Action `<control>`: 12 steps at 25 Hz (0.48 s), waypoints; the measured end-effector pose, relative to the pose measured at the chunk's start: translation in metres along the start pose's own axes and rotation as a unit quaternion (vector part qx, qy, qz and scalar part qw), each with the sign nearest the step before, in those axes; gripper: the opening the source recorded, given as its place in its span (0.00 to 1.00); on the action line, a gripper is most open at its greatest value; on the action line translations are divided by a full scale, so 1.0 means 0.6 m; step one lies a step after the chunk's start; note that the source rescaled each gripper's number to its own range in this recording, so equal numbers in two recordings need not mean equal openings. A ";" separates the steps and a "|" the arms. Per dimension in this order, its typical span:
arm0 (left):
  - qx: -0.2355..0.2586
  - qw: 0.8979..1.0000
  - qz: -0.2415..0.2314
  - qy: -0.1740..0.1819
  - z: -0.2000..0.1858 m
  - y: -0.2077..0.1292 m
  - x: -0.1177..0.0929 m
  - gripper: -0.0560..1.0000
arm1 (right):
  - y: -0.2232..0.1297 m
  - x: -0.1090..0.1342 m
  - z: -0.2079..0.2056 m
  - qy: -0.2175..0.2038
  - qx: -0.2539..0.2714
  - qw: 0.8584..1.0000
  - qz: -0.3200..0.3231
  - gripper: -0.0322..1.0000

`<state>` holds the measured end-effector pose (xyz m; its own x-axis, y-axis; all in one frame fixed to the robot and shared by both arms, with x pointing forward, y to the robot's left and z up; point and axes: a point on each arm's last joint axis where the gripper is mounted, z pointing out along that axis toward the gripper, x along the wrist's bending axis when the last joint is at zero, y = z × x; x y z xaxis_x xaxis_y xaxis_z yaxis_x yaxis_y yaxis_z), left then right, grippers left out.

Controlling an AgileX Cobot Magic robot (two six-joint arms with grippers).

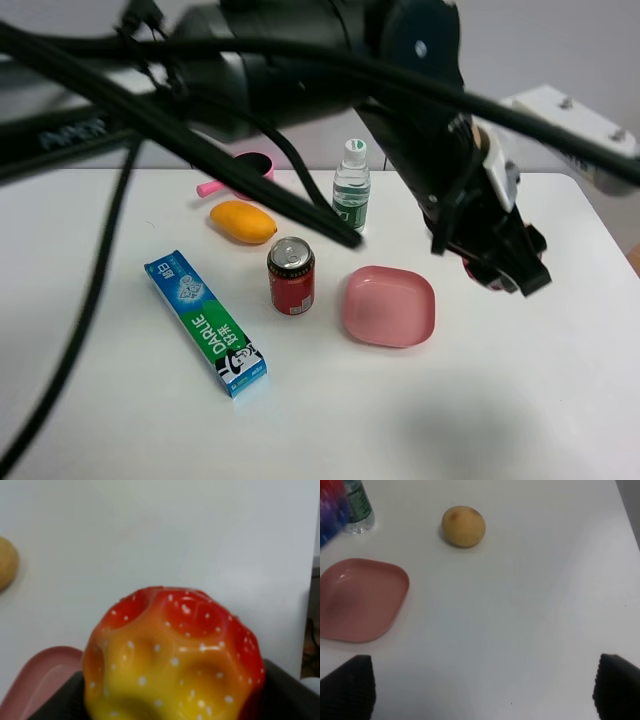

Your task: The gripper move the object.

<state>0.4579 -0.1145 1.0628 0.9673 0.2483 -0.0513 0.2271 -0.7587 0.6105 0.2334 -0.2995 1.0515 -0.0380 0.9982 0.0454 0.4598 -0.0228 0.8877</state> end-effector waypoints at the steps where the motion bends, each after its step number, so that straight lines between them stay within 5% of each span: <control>1: 0.004 1.000 0.005 -0.005 0.017 -0.001 -0.010 0.09 | 0.000 0.000 0.000 0.000 0.000 1.000 0.000 1.00; 6: 0.000 1.000 0.028 -0.009 0.079 -0.007 -0.034 0.09 | 0.000 0.000 0.000 0.000 0.000 1.000 0.000 1.00; 12: -0.022 0.995 0.065 0.067 0.099 -0.009 0.020 0.09 | 0.000 0.000 0.000 0.000 0.000 1.000 0.000 1.00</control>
<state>0.4751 -0.1428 1.0119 0.9638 0.2307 0.1337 0.0938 -0.7628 0.6398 0.2334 -0.2995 1.0515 -0.0380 0.9982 0.0454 0.4598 -0.0228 0.8877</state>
